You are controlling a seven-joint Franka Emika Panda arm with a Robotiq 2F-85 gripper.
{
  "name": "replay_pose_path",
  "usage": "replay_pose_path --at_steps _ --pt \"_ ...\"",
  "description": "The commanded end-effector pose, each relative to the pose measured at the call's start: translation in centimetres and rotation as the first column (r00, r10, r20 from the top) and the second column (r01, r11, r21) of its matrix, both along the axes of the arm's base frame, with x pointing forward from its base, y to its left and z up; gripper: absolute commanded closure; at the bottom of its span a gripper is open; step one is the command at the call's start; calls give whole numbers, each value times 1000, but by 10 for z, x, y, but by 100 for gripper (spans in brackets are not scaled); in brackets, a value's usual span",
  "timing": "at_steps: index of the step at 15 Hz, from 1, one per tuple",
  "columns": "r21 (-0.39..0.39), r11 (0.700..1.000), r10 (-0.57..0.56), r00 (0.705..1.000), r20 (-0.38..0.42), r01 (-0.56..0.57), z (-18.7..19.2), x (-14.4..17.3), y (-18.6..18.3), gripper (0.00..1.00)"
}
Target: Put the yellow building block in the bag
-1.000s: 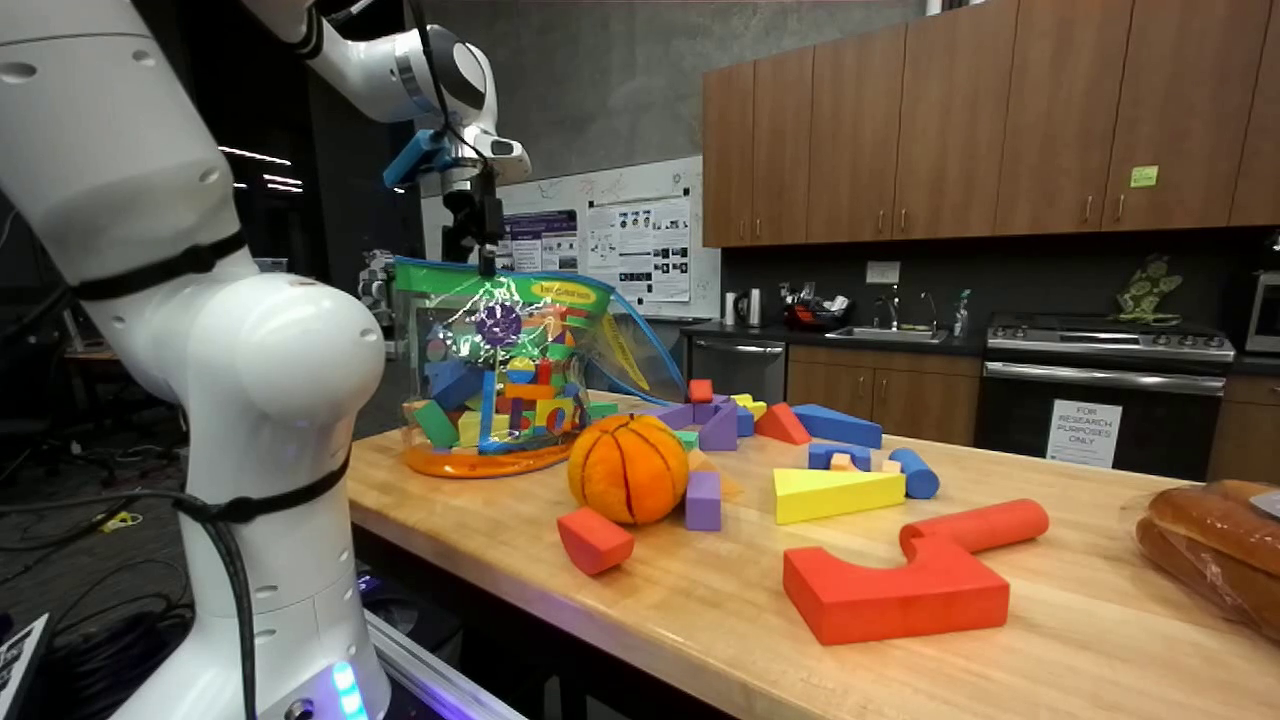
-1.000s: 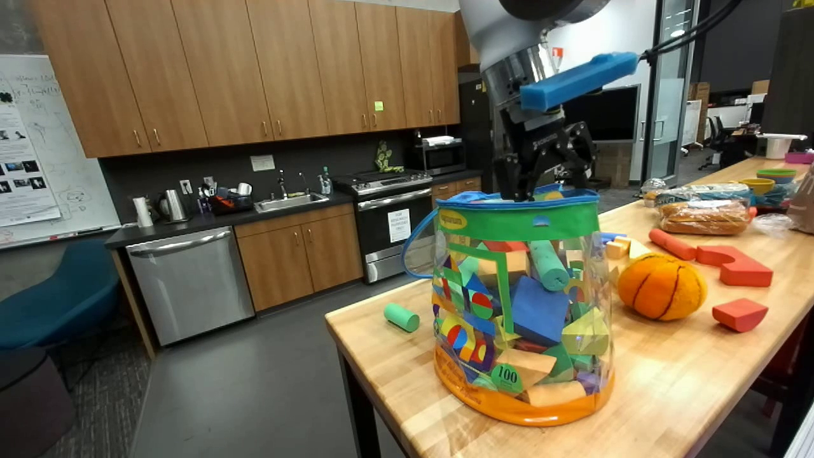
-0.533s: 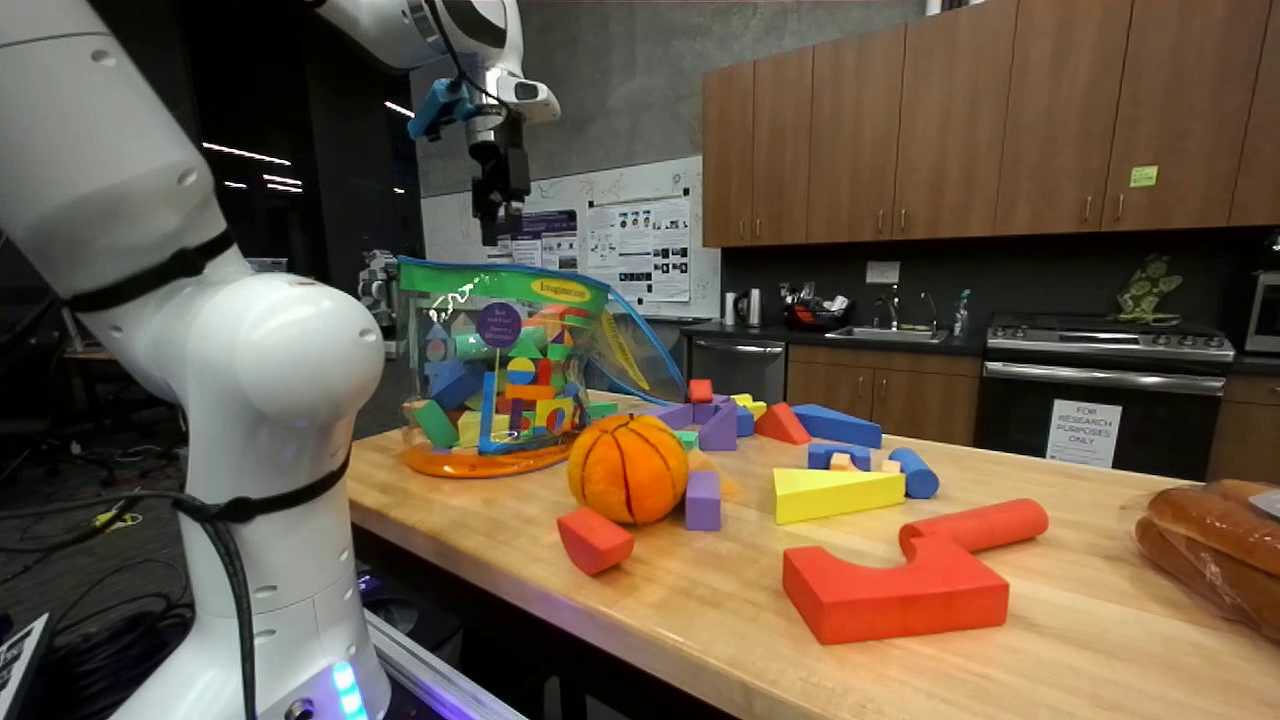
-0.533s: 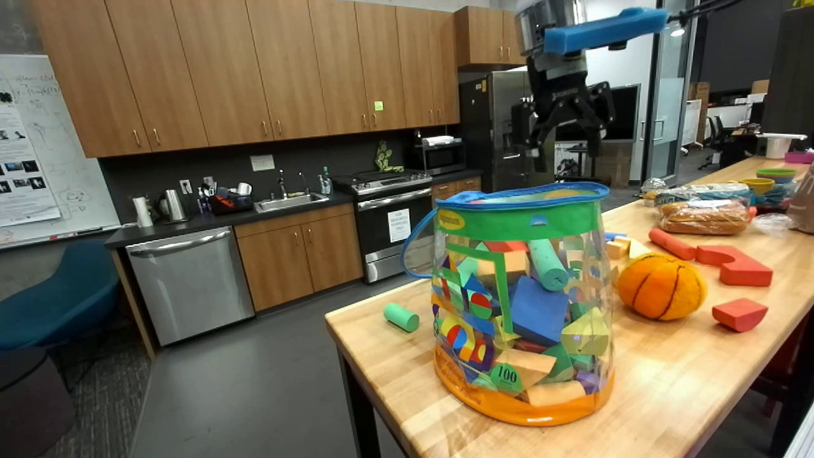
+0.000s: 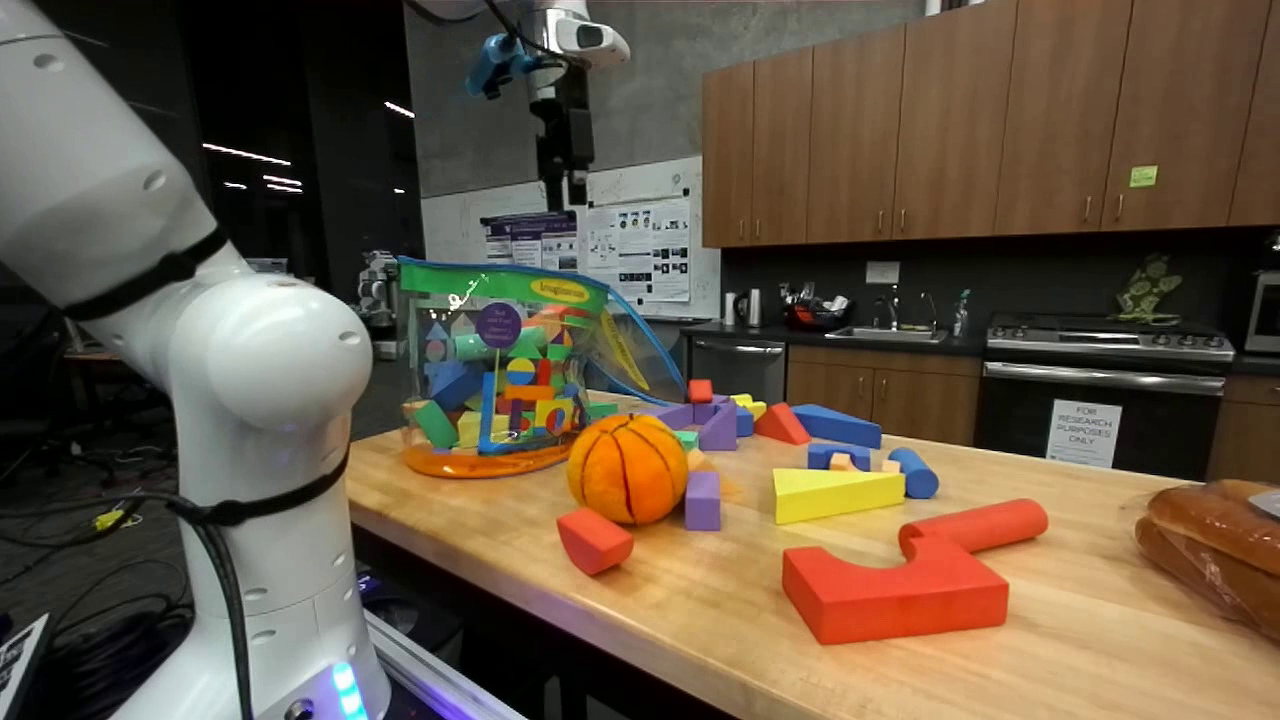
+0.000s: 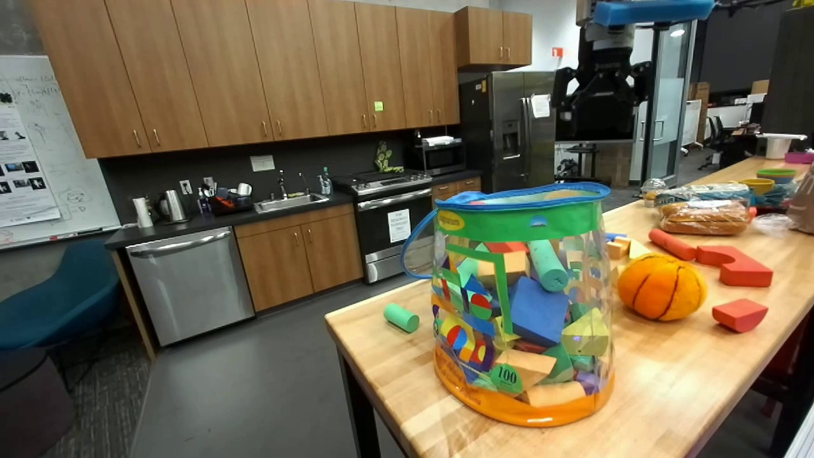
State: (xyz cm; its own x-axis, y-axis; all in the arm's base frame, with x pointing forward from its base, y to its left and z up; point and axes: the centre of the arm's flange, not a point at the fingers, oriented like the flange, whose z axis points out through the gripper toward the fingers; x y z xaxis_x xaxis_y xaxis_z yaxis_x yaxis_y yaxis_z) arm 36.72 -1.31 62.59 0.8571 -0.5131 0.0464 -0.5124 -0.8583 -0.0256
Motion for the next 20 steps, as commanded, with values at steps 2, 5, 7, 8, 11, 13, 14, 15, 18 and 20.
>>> replay_pose_path --at_steps 2,5,7,8,11,13,14,15,18,20 --pt "34 999 -41 995 89 38 -15 7 -66 0" --pt "39 998 -47 992 114 43 -29 15 -102 0" --pt "43 998 -47 991 122 42 -39 20 -125 0" --pt "44 998 -46 991 122 41 -44 22 -136 0" --pt "46 998 -39 993 110 34 -65 28 -170 0" --pt "52 998 -36 995 98 31 -81 32 -190 0" --pt "55 998 -38 995 89 33 -91 34 -200 0" --pt "60 998 -40 997 73 36 -99 37 -207 0" --pt "76 995 -59 998 19 58 -132 44 -233 0" --pt "96 993 -72 997 -16 74 -153 47 -248 0"
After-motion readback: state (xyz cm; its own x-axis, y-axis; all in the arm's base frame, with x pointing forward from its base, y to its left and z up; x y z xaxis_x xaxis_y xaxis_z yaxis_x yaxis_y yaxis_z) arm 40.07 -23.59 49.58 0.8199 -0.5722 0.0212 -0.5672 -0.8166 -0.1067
